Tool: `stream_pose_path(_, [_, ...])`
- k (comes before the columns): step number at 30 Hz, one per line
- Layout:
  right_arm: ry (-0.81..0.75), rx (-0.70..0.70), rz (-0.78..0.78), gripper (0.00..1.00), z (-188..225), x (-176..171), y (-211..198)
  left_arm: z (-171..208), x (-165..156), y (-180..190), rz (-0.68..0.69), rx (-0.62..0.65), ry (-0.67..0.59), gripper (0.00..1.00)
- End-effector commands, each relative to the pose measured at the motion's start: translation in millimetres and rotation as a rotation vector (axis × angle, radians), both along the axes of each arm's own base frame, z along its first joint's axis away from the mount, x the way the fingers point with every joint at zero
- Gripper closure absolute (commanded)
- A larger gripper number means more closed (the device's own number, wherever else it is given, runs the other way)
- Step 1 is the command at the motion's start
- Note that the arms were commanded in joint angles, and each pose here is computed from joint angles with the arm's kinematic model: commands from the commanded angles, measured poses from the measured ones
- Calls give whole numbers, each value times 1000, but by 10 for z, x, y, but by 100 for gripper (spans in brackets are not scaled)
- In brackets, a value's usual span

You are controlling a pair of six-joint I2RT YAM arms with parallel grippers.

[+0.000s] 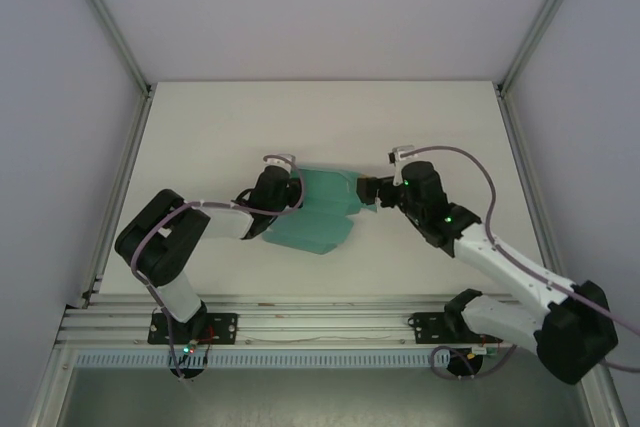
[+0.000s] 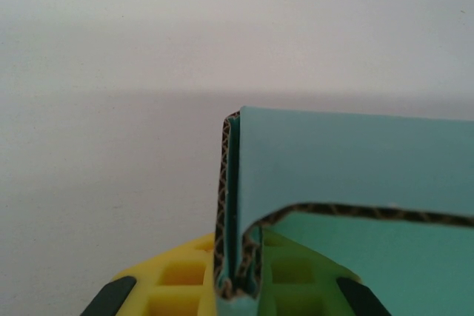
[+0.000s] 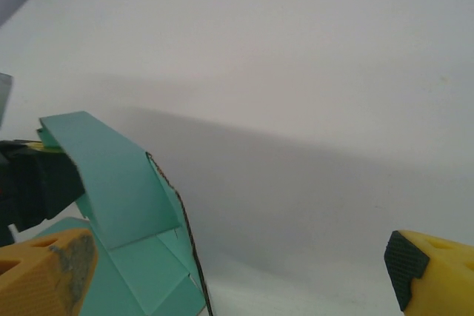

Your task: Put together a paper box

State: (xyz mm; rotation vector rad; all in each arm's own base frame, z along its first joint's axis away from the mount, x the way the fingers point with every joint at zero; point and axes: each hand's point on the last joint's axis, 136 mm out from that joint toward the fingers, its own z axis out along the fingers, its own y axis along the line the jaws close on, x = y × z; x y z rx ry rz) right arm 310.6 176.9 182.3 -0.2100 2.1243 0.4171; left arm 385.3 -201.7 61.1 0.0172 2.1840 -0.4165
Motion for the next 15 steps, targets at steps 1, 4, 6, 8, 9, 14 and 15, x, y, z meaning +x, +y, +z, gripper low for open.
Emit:
stream_pose_path(1, [11,-6,-46,0,75,184,24,175,5,1,18,-24,-47,100])
stream_pose_path(4, [65,-29,7,0,-93,242,159,190,7,-9,19,-33,-51,100])
stream_pose_path(6, [93,-31,40,0,-198,269,248,189,8,-14,17,-33,-50,100])
stream_pose_path(8, [109,-20,76,0,-268,280,335,193,4,-26,14,-34,-50,100])
stream_pose_path(9, [114,-13,88,0,-292,283,367,198,9,-22,16,-33,-51,100])
stream_pose_path(14, [94,-13,96,0,-358,340,432,219,9,-37,10,-43,-55,100])
stream_pose_path(15, [80,-16,83,0,-364,367,435,224,9,-52,6,-46,-56,100])
